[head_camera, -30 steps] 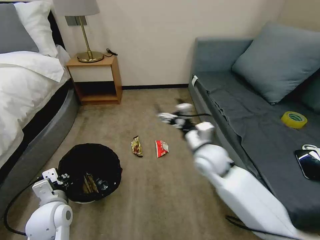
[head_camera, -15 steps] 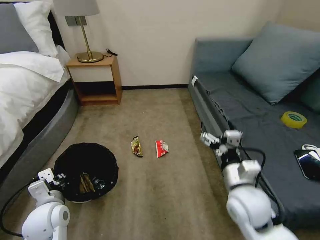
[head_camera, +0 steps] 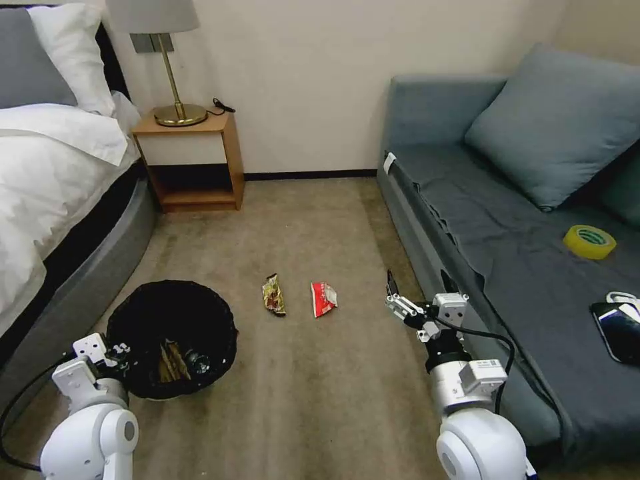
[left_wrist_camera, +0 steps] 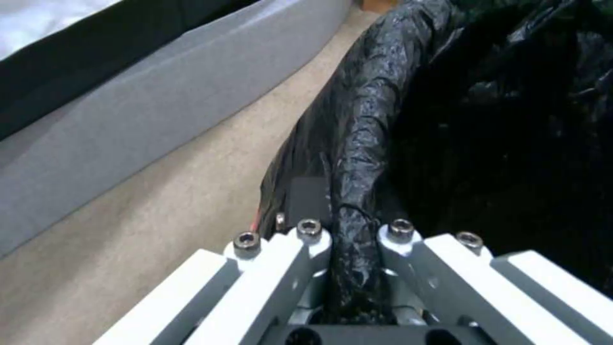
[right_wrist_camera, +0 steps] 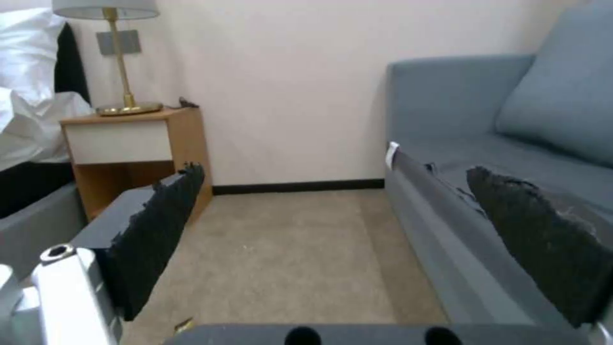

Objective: Pick up the trash bin, then pick up the garbage on the floor and place it into the trash bin.

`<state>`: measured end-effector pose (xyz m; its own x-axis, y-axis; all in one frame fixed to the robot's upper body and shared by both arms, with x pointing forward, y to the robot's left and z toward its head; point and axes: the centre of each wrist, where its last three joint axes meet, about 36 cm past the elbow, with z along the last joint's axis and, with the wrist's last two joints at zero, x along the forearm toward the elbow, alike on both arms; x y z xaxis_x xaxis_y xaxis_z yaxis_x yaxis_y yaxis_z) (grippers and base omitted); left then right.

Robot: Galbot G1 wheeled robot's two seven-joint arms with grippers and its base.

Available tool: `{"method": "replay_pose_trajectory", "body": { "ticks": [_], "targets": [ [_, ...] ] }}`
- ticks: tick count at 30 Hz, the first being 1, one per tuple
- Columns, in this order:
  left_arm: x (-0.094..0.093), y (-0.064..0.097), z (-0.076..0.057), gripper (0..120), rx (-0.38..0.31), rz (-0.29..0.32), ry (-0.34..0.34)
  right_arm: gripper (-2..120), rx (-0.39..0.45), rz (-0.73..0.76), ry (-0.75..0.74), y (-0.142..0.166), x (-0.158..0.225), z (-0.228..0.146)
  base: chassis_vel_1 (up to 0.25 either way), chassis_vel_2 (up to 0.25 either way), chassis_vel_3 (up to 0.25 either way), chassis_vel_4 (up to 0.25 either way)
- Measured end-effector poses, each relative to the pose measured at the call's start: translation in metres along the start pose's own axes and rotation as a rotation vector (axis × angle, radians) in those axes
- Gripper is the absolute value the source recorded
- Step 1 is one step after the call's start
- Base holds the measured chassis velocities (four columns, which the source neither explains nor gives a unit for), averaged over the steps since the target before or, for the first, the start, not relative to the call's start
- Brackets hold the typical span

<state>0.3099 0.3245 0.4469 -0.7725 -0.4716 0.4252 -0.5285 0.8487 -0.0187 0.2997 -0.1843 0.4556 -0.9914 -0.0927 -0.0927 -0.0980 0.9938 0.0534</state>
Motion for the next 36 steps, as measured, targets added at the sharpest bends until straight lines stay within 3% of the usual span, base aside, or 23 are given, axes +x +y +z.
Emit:
{"method": "replay_pose_trajectory", "body": {
  "ticks": [28,36],
  "targets": [
    [-0.003,0.001,0.004,3,-0.002,-0.003,0.01,100,-0.002,-0.029,0.005,0.003,-0.009,0.01,-0.206,0.212,0.214,-0.21],
    [-0.004,0.001,0.004,3,-0.004,-0.003,0.011,100,-0.054,-0.106,0.045,0.011,-0.029,0.011,-0.108,0.1,0.094,-0.103]
  ]
}}
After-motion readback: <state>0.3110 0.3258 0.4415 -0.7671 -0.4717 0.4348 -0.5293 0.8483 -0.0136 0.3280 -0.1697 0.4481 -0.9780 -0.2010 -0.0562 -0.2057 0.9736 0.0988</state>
